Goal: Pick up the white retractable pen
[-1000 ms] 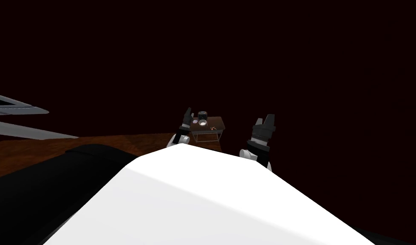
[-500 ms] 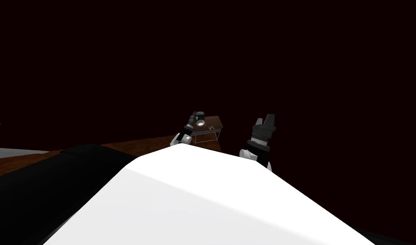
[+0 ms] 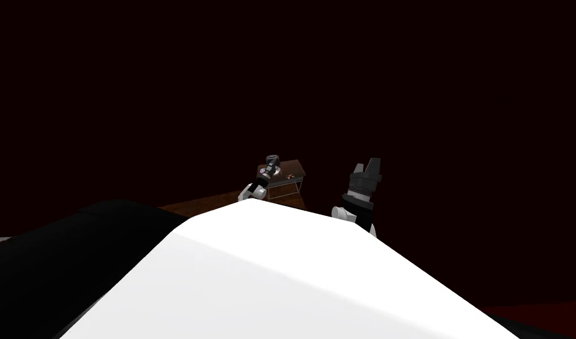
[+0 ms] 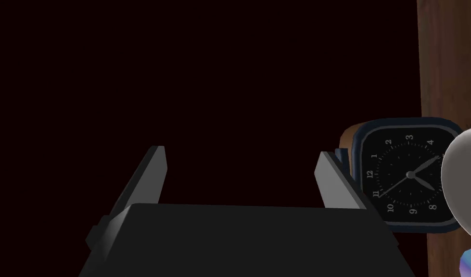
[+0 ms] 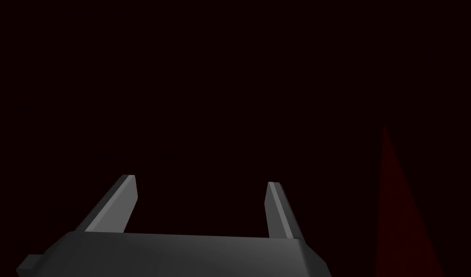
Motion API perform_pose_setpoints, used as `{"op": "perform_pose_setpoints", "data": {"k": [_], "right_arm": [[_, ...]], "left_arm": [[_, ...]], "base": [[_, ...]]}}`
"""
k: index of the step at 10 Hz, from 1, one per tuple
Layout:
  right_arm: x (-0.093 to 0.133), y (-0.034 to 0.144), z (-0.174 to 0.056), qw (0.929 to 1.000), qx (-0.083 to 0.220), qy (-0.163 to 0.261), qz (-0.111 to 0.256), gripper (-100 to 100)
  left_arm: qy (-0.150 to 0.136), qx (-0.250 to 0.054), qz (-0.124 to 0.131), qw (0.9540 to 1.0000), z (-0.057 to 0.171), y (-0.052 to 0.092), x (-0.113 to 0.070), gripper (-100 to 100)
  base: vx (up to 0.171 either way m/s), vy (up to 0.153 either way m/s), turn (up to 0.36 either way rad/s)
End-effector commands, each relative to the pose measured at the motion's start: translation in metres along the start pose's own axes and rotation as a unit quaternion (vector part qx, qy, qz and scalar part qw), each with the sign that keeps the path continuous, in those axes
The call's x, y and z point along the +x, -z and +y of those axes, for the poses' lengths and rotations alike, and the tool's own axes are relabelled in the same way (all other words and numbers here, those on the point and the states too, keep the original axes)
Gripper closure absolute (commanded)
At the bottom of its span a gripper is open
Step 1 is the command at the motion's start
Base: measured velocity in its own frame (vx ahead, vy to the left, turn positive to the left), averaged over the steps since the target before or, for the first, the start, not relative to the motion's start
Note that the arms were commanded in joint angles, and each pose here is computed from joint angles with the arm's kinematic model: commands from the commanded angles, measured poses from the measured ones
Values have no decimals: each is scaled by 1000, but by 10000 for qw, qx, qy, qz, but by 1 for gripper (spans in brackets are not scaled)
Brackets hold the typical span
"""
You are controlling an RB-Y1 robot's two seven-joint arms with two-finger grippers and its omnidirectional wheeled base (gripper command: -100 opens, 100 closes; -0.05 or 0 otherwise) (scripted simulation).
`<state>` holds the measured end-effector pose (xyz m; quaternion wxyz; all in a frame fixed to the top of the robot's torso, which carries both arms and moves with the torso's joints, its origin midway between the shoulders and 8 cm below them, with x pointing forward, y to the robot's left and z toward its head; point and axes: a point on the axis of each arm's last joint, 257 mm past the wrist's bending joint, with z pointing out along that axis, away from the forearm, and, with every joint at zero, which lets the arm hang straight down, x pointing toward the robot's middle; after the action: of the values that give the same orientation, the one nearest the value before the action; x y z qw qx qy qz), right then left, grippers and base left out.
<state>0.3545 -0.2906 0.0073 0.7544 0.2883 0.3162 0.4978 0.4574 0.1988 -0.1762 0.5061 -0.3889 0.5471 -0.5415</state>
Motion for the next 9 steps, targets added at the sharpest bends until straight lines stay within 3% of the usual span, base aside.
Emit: {"op": "perform_pose_setpoints", "data": {"k": [1, 2, 3, 4, 5, 6, 8, 9], "right_arm": [[0, 0, 0, 10000, 0, 0, 0, 0], [0, 0, 0, 10000, -1, -1, 0, 0], [0, 0, 0, 10000, 0, 0, 0, 0], [0, 0, 0, 10000, -1, -1, 0, 0], [0, 0, 0, 10000, 0, -1, 1, 0], [0, 0, 0, 10000, -1, -2, 1, 0], [0, 0, 0, 10000, -1, -2, 1, 0], [0, 0, 0, 10000, 0, -1, 1, 0]], "left_arm": [[44, -383, 175, 9991, 28, -5, 9, -100], [43, -444, 176, 9989, 31, -5, 9, -100], [68, -741, 324, 9967, 51, -8, 16, -100], [65, -825, 316, 9961, 58, -7, 16, -100], [72, -1134, 441, 9925, 80, -8, 21, -100], [68, -1216, 443, 9916, 84, -7, 21, -100], [54, -1612, 555, 9853, 111, -5, 25, -100], [28, -1899, 663, 9796, 130, -4, 29, -100]], "base": [[-14, 28, -252], [-11, 30, -131], [-12, 31, -277], [-10, 34, -110], [-11, 28, -237], [-11, 28, -141], [-15, 29, -191], [-14, 26, -227]]}}
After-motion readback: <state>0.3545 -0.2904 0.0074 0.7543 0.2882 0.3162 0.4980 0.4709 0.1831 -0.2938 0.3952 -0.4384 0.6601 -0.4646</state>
